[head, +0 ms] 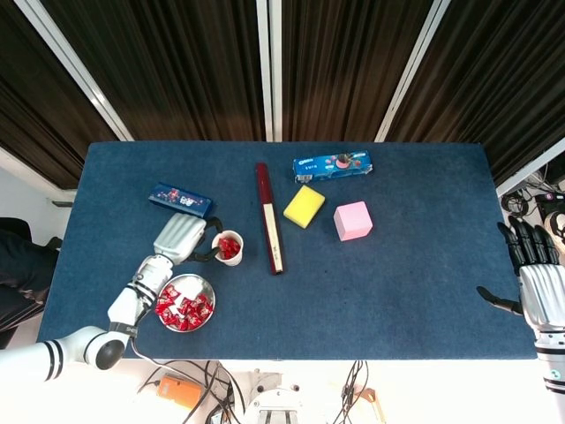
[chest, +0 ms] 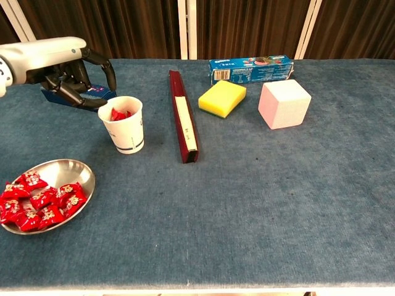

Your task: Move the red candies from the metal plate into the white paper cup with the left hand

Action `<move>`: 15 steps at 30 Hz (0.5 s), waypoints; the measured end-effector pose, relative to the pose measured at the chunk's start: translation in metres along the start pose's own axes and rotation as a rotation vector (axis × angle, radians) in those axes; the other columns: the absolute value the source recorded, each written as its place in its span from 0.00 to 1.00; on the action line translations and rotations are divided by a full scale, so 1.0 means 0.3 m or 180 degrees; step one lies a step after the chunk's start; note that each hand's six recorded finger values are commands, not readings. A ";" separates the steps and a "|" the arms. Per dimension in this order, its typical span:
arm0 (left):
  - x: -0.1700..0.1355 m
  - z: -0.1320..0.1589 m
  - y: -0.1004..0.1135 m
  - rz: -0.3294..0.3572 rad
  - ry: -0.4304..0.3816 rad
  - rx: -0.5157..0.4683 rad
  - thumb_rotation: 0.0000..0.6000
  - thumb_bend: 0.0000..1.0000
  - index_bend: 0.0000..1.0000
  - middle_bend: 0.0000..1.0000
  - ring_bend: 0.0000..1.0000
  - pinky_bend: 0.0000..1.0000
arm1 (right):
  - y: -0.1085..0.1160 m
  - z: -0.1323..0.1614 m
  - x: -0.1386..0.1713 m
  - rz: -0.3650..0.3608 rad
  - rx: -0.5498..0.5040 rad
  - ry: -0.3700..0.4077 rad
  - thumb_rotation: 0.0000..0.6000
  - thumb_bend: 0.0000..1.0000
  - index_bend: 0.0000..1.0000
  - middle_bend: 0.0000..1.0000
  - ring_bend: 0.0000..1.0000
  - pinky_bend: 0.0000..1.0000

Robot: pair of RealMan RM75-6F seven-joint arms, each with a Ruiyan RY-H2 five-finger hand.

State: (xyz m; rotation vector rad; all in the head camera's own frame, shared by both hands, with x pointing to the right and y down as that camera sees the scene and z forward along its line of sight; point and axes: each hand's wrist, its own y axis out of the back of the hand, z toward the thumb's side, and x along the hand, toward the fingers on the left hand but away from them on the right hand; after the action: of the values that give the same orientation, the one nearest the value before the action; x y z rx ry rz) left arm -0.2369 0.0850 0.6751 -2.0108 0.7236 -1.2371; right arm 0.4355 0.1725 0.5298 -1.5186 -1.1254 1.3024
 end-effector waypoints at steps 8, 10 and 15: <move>-0.120 -0.060 0.023 0.0170 0.0125 -0.0009 0.92 0.25 0.38 0.97 0.86 0.74 | 0.009 0.016 -0.005 -0.0033 0.0002 0.0044 1.00 0.16 0.00 0.06 0.00 0.01; -0.170 -0.086 0.012 0.0197 0.0182 -0.0016 0.92 0.25 0.39 0.97 0.86 0.74 | 0.011 0.020 -0.008 -0.0037 0.0005 0.0055 1.00 0.16 0.00 0.06 0.00 0.01; -0.278 -0.136 -0.054 0.0099 0.0268 0.0058 0.92 0.25 0.41 0.97 0.86 0.74 | 0.009 0.028 -0.013 -0.0023 0.0014 0.0081 1.00 0.16 0.00 0.06 0.00 0.01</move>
State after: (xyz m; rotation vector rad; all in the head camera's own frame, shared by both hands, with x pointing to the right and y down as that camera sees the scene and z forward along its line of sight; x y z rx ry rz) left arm -0.3053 0.1467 0.6559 -1.9353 0.7781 -1.3120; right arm 0.4273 0.1683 0.5273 -1.5226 -1.1104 1.2763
